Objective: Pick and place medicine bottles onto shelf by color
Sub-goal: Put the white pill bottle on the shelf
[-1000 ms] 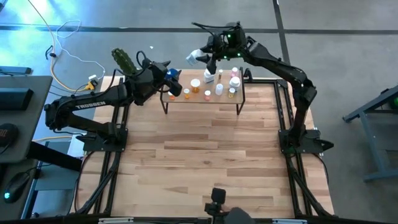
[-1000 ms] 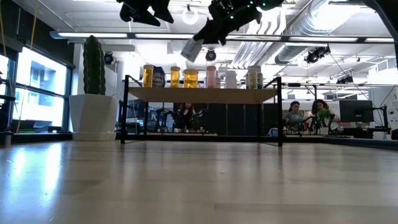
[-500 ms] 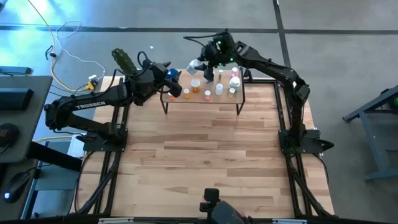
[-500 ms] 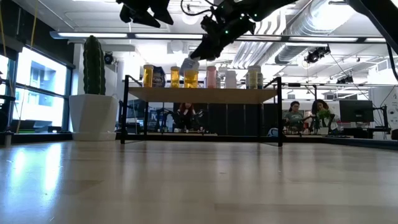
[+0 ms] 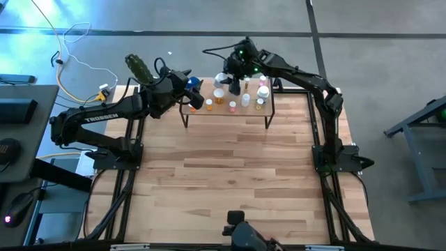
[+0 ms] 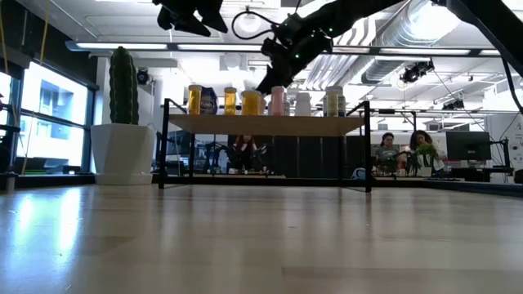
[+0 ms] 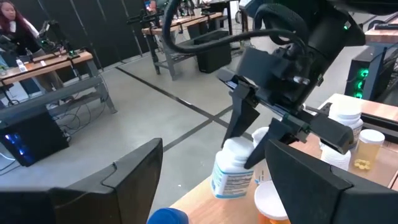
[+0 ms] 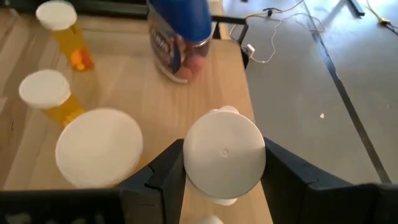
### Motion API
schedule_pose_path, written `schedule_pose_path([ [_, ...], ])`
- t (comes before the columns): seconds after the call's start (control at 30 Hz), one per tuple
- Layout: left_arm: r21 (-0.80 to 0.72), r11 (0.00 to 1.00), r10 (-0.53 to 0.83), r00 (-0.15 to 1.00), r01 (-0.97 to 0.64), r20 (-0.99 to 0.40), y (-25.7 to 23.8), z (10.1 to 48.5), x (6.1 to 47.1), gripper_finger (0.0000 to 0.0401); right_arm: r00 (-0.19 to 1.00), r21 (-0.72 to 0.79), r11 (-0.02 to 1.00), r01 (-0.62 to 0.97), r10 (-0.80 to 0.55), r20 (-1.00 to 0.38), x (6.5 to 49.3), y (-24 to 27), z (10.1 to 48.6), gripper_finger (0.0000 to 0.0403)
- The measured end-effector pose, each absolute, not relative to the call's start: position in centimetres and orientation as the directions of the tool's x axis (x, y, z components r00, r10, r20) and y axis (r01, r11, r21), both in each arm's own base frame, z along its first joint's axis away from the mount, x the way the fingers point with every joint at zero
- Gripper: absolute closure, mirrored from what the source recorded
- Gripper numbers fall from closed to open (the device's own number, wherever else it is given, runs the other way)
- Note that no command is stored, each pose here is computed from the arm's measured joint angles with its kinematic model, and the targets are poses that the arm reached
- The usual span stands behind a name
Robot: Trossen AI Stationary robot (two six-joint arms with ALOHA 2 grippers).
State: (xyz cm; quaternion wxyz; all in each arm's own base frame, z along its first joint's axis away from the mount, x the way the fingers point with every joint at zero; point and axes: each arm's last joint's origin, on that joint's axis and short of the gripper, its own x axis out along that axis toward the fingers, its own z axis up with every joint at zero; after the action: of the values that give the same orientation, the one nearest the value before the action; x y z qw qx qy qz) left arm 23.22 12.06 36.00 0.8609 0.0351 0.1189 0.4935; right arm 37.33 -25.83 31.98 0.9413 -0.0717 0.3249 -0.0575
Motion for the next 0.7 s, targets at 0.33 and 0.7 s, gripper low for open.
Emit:
schedule_pose_path([
  [0.33,0.179,0.510,0.858,0.484,-0.841,-0.171,12.06,35.99,23.22,0.0127,0.774,-0.177,0.983,0.047,-0.148,-0.616,37.27,-25.72,31.86,0.0249],
  [0.7,0.201,0.513,0.855,0.476,-0.834,-0.206,12.03,35.60,23.13,0.0127,0.761,-0.163,0.986,0.043,-0.139,-0.634,37.14,-25.63,31.68,0.0249],
])
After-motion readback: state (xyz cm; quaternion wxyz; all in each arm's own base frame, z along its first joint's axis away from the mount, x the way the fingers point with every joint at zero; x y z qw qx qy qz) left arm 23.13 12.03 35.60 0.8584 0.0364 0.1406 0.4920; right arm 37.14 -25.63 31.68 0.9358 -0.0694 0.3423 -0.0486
